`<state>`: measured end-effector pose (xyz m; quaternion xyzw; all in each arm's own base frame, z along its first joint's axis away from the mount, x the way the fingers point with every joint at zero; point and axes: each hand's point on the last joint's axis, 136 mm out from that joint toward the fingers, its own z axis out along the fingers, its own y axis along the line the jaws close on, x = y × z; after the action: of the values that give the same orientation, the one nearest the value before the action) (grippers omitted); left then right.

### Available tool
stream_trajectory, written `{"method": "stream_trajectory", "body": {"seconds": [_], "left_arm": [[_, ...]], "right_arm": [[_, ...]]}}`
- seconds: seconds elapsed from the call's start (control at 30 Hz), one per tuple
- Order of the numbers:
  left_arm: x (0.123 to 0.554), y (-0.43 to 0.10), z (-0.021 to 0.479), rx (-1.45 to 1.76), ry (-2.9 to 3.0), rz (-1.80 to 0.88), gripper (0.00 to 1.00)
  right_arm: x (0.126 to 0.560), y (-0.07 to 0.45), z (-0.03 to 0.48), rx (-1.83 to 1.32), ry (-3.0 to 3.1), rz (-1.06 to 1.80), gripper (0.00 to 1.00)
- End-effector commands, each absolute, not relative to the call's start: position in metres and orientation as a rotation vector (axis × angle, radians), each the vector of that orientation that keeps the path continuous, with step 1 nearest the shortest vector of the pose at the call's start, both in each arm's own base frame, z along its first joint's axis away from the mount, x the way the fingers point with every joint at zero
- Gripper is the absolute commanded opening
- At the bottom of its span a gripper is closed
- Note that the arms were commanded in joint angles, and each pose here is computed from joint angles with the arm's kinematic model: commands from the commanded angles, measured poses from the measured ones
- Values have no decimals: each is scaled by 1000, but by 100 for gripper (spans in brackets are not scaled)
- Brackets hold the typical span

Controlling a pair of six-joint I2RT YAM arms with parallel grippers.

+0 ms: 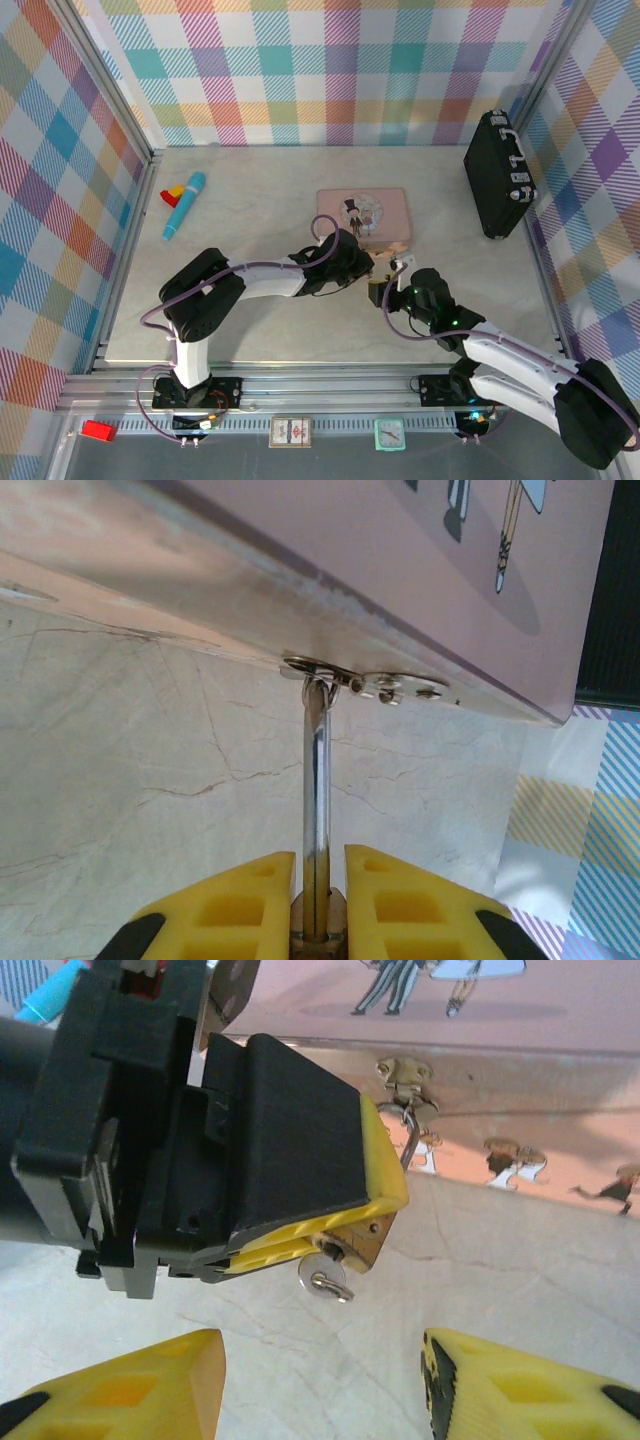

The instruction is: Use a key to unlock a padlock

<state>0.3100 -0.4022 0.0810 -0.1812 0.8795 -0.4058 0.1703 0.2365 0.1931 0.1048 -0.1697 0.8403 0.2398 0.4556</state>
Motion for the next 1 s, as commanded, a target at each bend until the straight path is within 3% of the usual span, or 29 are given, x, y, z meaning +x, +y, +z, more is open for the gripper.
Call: {"method": "stream_trajectory", "body": {"seconds": [0.0,0.27,0.67,0.97], "left_arm": [[318,-403,115,-489,2449,-1209,0],[317,-400,118,-494,2453,-1234,0],[315,-400,117,-491,2459,-1258,0],[309,-410,130,-469,2448,-1339,0]], "right_arm": [[248,198,120,-549,1910,452,53],[259,219,114,-675,1865,392,48],[276,226,111,-614,1884,366,38],[288,215,99,-507,1937,294,26]]}}
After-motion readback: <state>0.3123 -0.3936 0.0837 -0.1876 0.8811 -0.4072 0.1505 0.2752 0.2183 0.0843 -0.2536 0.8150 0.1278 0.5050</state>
